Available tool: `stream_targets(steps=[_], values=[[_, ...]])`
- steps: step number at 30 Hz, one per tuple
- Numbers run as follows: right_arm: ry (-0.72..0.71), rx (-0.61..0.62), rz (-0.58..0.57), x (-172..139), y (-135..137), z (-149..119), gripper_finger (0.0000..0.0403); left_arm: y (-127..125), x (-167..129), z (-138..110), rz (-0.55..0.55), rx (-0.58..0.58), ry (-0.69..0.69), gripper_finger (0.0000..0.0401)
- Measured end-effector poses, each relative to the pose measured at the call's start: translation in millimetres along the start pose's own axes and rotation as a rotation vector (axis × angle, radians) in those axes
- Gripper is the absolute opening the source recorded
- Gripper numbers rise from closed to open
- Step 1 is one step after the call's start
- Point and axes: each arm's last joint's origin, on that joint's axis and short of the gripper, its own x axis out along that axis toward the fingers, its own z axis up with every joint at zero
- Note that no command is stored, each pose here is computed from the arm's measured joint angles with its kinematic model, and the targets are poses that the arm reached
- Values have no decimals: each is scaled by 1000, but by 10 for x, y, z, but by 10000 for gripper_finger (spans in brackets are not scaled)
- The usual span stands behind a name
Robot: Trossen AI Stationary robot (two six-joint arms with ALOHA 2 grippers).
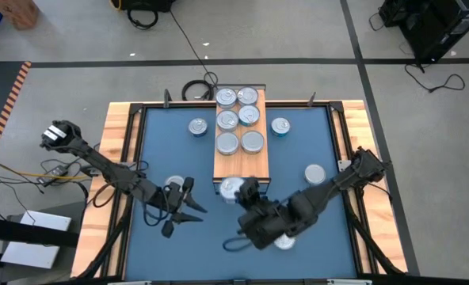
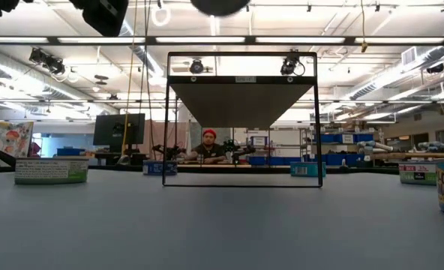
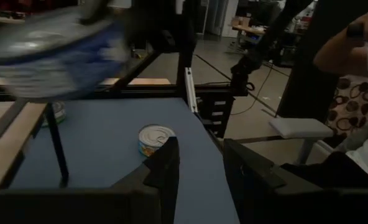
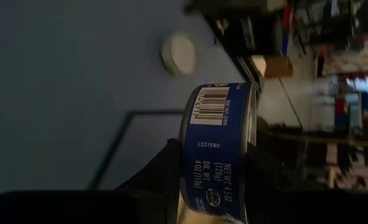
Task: Stack canned seafood by type on shelf
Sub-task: Stack the blue tuna can on top of the other blue tuna can on the shelf
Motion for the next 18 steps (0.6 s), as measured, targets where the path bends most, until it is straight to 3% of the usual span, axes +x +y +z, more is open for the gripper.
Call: stream_targets(steps=[18], values=[[251,-31,-27,401,-708,-524,125,113,18,20,49,-2,-10,126]])
